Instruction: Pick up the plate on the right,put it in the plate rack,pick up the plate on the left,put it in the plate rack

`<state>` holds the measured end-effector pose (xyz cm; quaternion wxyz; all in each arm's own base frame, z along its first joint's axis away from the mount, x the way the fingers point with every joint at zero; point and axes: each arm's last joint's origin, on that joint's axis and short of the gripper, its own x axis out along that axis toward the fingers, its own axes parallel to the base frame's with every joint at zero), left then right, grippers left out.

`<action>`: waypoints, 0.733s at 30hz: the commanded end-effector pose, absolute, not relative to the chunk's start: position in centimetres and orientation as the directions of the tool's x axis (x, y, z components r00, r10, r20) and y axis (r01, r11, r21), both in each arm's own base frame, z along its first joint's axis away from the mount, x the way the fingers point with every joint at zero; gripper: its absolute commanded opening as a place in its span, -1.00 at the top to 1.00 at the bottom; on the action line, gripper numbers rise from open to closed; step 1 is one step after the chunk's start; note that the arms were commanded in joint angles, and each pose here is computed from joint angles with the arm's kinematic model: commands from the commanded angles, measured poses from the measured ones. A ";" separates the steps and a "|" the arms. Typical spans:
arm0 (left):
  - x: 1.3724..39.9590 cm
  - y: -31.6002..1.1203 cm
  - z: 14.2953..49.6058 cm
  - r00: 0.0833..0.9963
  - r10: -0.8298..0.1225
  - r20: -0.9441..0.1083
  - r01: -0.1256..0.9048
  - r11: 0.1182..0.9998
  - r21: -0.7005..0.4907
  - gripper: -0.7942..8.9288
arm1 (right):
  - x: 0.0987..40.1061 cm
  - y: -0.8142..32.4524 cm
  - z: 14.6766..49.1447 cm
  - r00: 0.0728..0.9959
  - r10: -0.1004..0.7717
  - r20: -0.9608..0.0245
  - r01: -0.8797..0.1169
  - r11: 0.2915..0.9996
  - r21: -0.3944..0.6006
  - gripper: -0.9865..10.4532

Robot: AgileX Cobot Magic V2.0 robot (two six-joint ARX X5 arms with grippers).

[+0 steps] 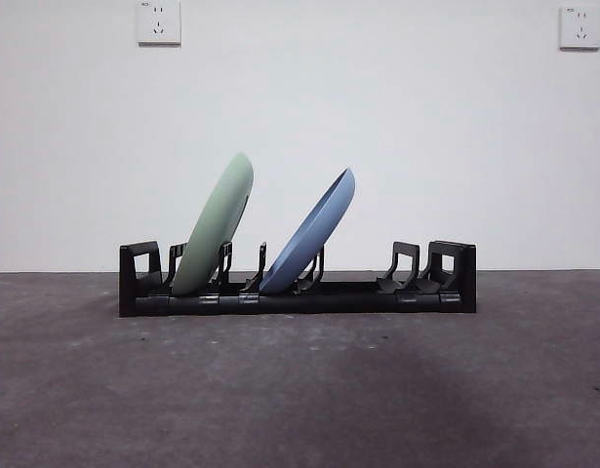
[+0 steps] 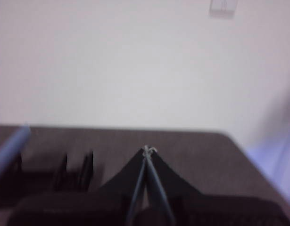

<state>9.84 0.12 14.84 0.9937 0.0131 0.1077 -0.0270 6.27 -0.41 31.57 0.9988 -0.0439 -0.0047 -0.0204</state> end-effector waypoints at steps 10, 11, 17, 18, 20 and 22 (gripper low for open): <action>9.9 0.2 14.5 0.975 -0.045 -0.219 0.049 0.999 0.014 0.84 | 9.0 -0.8 18.4 0.994 -0.076 -0.078 0.078 0.997 0.028 0.83; 9.9 0.2 14.5 0.975 -0.045 -0.219 0.049 0.999 0.014 0.84 | 9.1 -0.8 17.8 0.993 -0.076 -0.089 0.079 0.997 0.027 0.83; 9.9 0.2 14.5 0.975 -0.045 -0.219 0.049 0.999 0.014 0.84 | 9.5 -0.8 15.4 0.983 -0.074 -0.165 0.080 0.996 0.028 0.83; 9.9 0.2 14.5 0.975 -0.045 -0.219 0.049 0.999 0.014 0.84 | 9.5 -0.8 15.1 0.982 -0.073 -0.177 0.079 0.997 0.028 0.83; 9.9 0.2 14.5 0.975 -0.045 -0.219 0.049 0.999 0.014 0.84 | 9.5 -0.8 15.1 0.982 -0.074 -0.176 0.080 0.996 0.028 0.83; 9.9 0.2 14.5 0.975 -0.045 -0.219 0.049 0.999 0.014 0.84 | 9.5 -0.8 15.1 0.982 -0.072 -0.177 0.080 0.996 0.038 0.83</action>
